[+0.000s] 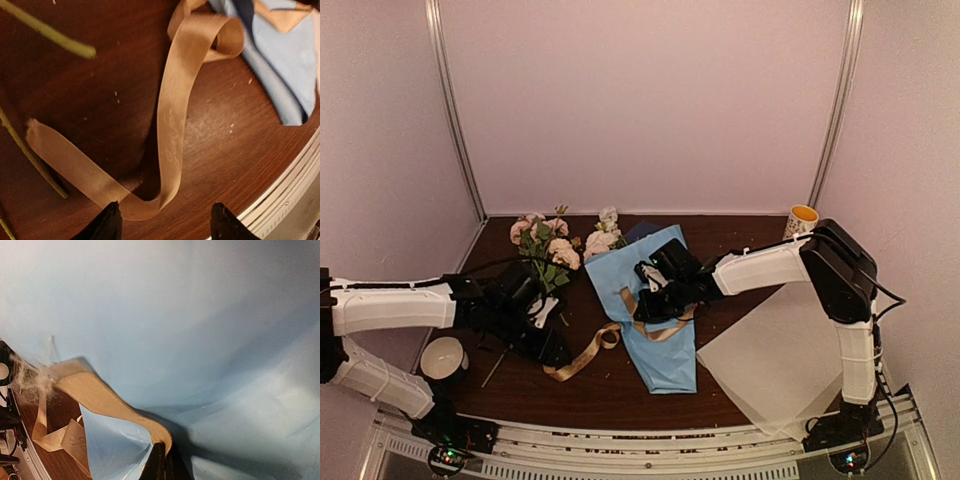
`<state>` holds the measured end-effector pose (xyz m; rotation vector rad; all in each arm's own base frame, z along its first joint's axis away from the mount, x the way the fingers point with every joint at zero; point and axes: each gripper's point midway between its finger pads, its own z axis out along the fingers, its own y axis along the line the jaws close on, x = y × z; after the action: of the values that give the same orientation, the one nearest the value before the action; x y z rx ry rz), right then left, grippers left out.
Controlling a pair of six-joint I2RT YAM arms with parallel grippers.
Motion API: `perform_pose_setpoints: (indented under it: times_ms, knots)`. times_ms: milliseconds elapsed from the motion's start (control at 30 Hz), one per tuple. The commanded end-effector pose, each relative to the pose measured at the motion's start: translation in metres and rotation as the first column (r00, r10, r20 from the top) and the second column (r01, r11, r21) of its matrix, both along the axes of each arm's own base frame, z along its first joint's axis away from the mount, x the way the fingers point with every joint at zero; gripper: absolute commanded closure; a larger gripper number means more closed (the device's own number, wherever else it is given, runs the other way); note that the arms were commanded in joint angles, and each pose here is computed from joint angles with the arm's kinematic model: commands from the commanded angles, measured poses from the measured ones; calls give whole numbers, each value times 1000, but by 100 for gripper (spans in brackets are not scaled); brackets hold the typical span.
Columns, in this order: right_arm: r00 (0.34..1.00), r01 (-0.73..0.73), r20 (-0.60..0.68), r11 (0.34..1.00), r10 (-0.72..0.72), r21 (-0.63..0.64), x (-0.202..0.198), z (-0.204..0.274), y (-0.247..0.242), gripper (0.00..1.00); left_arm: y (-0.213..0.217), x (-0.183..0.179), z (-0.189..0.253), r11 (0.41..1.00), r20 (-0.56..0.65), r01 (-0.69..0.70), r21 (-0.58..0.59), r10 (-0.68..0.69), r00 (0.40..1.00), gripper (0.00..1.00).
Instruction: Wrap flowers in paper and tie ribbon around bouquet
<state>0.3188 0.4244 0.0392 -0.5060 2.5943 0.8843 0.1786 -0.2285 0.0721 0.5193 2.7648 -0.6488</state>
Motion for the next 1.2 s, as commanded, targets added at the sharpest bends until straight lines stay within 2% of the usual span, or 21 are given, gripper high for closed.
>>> perform_pose_setpoints:
  times_ms: [0, 100, 233, 267, 300, 433, 533, 600, 667, 733, 800, 867, 967, 1033, 1167]
  knots:
    - [1000, 2, -17, 1000, -2, -31, -2, -4, -3, 100, 14, -14, -34, 984, -59, 56, 169, -46, 997, 36]
    - [1000, -2, -13, 1000, 2, -18, -2, 0, -1, 100, 19, -3, -47, 965, -31, 65, 253, -59, 998, 35]
    - [1000, -3, -15, 1000, 3, -6, -1, 4, 1, 100, -3, -6, -55, 970, -43, 127, 207, -121, 992, 34]
    - [1000, -1, -14, 1000, 1, -2, -1, 5, 2, 100, -5, -8, -58, 968, -47, 141, 206, -134, 990, 37]
    - [1000, 0, -13, 1000, 0, 3, -1, 7, 3, 100, -4, -8, -63, 965, -56, 148, 217, -139, 989, 44]
    - [1000, 0, -19, 1000, 1, 21, 0, 10, 6, 100, 3, -8, -72, 947, -69, 165, 275, -151, 986, 99]
    - [1000, -1, -24, 1000, 2, 31, -1, 12, 8, 100, 9, 9, -54, 935, 12, 132, 331, -144, 990, 100]
    - [1000, -1, -30, 999, 2, 38, -2, 12, 9, 100, 3, 32, -16, 937, 149, 92, 337, -149, 977, 100]
    - [999, 0, -34, 999, 1, 46, -2, 12, 10, 100, -12, 54, 43, 957, 329, 76, 280, -171, 929, 100]
    - [999, 5, -44, 998, -3, 56, -3, 11, 10, 100, -34, 68, 99, 973, 475, 122, 196, -203, 856, 100]
    - [999, 10, -54, 997, -6, 72, -4, 11, 11, 100, -59, 74, 146, 965, 580, 226, 132, -260, 772, 100]
    - [998, 18, -62, 996, -12, 89, -4, 11, 12, 100, -87, 70, 178, 919, 648, 376, 123, -361, 671, 100]
    - [996, 35, -80, 991, -25, 126, -5, 15, 14, 100, -124, 58, 202, 819, 706, 566, 94, -456, 542, 100]
    - [995, 51, -97, 985, -35, 165, -4, 18, 16, 100, -141, 56, 204, 771, 739, 631, 83, -473, 480, 100]
    - [989, 91, -132, 968, -61, 235, 1, 25, 18, 100, -166, 57, 192, 706, 744, 707, 40, -494, 451, 100]
